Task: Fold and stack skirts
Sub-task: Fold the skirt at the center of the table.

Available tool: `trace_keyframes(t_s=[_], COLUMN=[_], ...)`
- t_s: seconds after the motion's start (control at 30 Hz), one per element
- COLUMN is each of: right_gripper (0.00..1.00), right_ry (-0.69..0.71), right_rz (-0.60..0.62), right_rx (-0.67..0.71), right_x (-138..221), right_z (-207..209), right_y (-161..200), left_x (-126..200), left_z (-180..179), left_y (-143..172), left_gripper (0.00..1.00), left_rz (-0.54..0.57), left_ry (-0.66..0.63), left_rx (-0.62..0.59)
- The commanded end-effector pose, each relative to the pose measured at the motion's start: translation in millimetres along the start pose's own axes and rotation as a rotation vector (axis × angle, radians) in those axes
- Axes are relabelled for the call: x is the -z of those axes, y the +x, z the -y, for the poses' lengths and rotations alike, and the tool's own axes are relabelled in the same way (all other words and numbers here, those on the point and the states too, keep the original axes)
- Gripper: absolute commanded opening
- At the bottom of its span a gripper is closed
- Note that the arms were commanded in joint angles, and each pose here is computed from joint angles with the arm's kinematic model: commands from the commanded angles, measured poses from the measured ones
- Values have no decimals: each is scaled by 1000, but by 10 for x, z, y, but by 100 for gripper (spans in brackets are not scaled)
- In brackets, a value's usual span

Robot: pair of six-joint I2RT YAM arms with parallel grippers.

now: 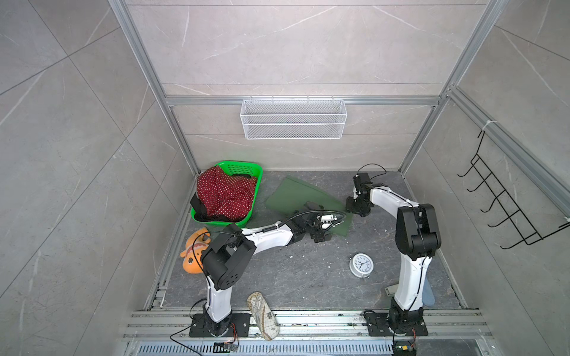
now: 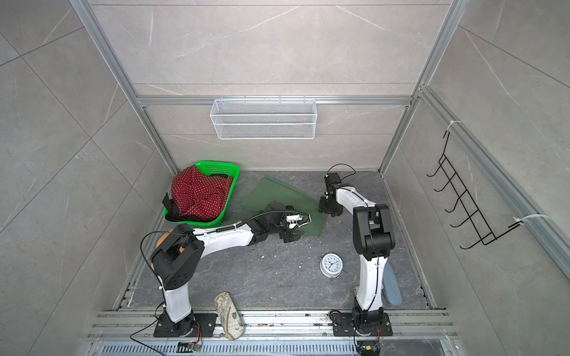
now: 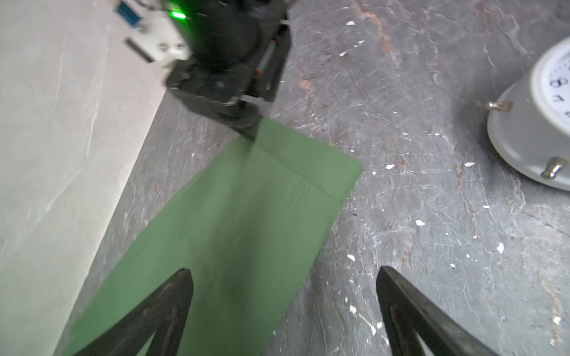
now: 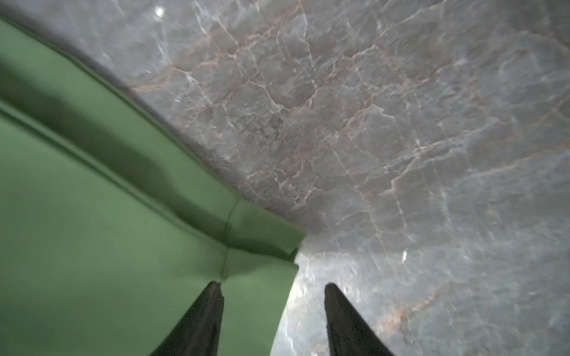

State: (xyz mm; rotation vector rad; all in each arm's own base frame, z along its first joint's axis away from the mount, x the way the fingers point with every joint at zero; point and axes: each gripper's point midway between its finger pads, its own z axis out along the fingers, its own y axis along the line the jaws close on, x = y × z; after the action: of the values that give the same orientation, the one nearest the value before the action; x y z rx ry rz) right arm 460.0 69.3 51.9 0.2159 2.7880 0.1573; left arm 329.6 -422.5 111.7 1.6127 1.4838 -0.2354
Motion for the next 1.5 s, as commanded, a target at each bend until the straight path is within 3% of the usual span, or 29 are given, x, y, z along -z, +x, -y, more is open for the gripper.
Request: trace_keyframes(t_s=[0.0,0.27,0.47,0.6,0.73,0.93,1.0,1.03,1.3,1.47], right_gripper=[58,60,61,62,62,62,62,62,64,80], right_ry=[-106,-259,-321,-342,-364,-362,-358,-356,-307,-260], right_rz=[89,254,241,226,209,179,175,171,143,126], right_rx=[-45,-235,-234,-231,-228,-236,-239,-238,-274,-322], right_x=[438,966,1170,1218,1208,1118,1094,1079,941,809], right_z=[-135,-53,-106,-126,-152,-129,-119,-116,0,129], right_y=[-100,19,176,262,340,444,469,487,607,648], left_x=[-133,-520,-709,-817,-886,-947,-960,-964,-936,-786], left_z=[17,272,330,378,442,422,413,395,288,149], left_y=[-172,-141,-146,-93,-17,9,-13,-22,-192,-370], left_gripper=[95,92,88,81,65,45,31,29,22,21], left_rz=[58,64,60,42,21,5,6,5,8,62], left_ry=[3,13,27,36,45,35,37,38,64,59], left_rx=[-132,-305,-341,-361,-379,-364,-350,-343,-251,-182])
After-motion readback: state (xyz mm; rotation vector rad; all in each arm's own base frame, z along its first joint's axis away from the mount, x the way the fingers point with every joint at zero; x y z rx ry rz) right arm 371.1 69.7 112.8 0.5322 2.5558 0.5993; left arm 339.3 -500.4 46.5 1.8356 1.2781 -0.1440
